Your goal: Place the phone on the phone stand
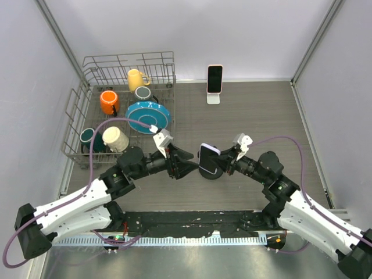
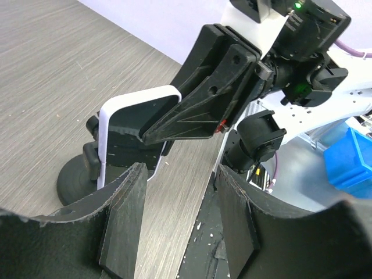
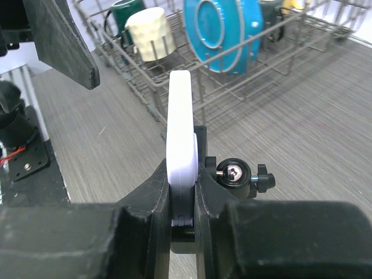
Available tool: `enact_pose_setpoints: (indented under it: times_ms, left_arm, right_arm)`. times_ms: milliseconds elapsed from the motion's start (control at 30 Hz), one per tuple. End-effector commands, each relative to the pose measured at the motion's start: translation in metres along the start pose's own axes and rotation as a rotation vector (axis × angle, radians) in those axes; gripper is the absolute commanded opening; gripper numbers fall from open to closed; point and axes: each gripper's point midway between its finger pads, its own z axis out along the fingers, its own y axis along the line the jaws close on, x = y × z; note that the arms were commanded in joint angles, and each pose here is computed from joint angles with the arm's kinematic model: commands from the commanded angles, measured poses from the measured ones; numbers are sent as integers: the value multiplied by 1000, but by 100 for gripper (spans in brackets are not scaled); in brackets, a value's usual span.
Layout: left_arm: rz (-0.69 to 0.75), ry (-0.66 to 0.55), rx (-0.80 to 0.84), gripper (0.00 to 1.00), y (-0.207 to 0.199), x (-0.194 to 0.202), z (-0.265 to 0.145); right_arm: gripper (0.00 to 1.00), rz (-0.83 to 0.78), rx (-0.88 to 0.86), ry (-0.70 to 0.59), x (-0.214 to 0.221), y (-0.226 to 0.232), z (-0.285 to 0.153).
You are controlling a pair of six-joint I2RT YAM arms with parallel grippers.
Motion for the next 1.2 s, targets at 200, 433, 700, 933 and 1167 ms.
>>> enact_pose_setpoints:
  times_ms: [200,433,700,933,1167]
  left_arm:
    - [-33,-31,-51,56,-2,-2,-34]
    - [-54,-32,-56,62,-9,-13,-43]
    - [-30,6,-106,66,-9,-21,-55]
    - [-36,11,-160,68,-2,-25,-56]
    - [-65,32,-368,79,29,-30,-63]
  right_arm:
    - [1,-125,-270,-38,-32,30,22]
    - [31,24,-96,51,-8,3,19]
    - [82,221,154,153,-16,-21,1]
    - [84,426,442,369,-1,-43,-27]
    - [86,578,651,459,2,-49,-56]
